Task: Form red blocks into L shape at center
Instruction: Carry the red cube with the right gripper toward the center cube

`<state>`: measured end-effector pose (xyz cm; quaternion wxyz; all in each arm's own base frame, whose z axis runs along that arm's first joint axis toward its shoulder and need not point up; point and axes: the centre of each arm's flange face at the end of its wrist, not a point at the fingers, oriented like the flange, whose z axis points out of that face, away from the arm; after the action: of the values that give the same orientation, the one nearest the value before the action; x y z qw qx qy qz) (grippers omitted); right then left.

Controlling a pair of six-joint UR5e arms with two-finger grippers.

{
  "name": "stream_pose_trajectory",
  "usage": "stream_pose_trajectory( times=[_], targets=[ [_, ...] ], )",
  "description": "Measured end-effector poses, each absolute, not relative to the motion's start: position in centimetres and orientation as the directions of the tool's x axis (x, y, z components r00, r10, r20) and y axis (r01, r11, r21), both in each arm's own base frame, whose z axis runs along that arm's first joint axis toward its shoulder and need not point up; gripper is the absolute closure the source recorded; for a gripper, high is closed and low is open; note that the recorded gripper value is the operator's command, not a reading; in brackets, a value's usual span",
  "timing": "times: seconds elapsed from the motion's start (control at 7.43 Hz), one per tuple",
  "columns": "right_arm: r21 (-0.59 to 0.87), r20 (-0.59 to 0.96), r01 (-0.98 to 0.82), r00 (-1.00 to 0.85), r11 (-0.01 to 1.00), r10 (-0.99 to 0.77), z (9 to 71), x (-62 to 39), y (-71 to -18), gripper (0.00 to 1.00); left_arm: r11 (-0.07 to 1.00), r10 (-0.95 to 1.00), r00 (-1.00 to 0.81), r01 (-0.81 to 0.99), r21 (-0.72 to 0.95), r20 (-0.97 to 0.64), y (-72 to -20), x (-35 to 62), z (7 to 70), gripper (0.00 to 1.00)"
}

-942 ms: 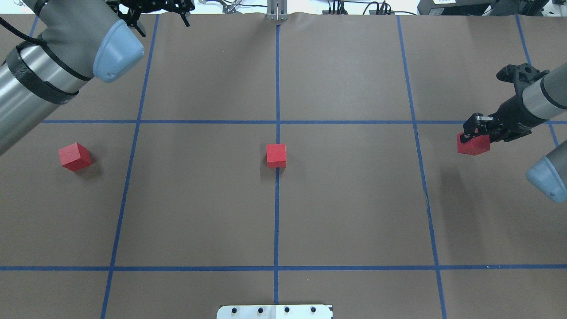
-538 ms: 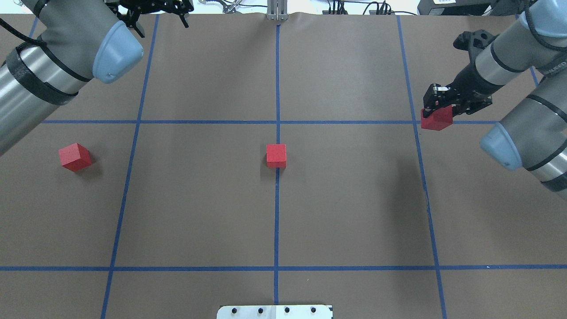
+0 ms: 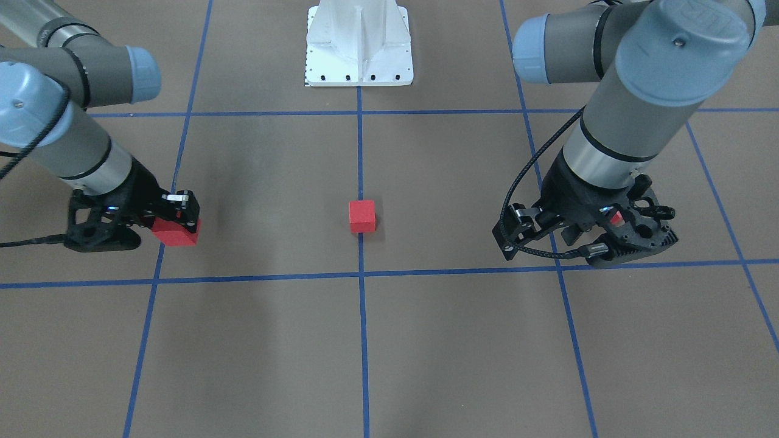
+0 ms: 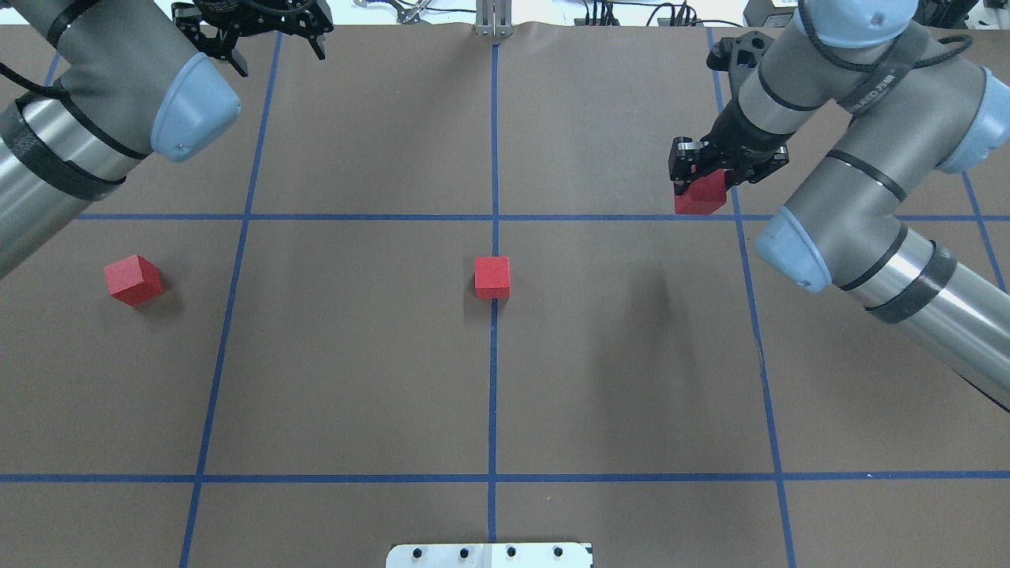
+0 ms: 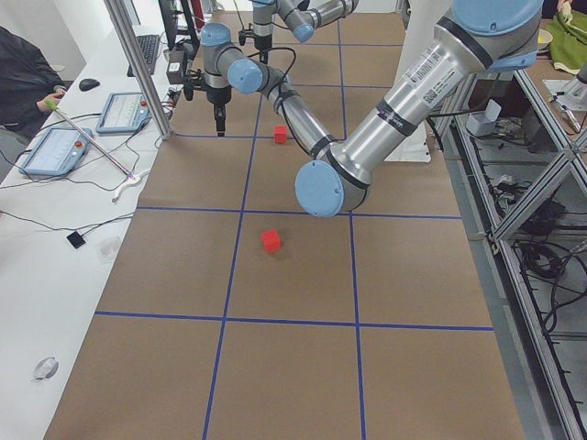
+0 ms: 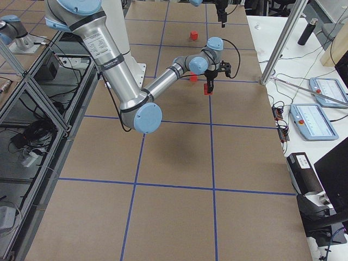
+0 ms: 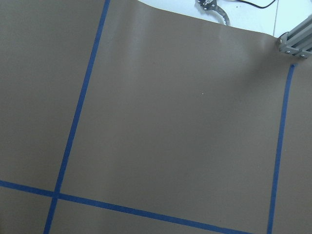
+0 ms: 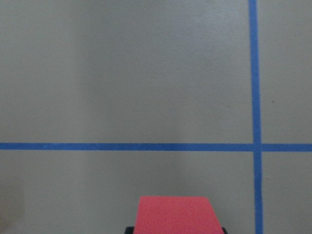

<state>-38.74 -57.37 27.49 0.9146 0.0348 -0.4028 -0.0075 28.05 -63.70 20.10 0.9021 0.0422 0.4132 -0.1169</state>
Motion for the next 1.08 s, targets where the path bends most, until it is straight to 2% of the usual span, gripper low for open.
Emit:
stream_pose_trajectory(
  times=[0.27,0.54,1.08],
  targets=[
    [0.066,0.727,0.01,0.684,0.998,-0.055,24.4,-43.7,-59.3,1.0,0.976,-0.139,0.651,0.218,0.009,-0.747,-63.7,26.8,22.4,0.0],
    [0.047,0.721,0.03,0.691,0.998,-0.055,20.9,-46.1,-59.1,1.0,0.978,-0.13,0.659,0.208,0.013,-0.741,-63.7,26.5,23.4,0.0],
    [-0.063,0.699,0.069,0.715,0.996,-0.006,13.9,-51.7,-50.5,1.0,0.977,-0.134,0.663,0.214,0.015,-0.737,-63.9,26.1,23.7,0.0]
  ],
)
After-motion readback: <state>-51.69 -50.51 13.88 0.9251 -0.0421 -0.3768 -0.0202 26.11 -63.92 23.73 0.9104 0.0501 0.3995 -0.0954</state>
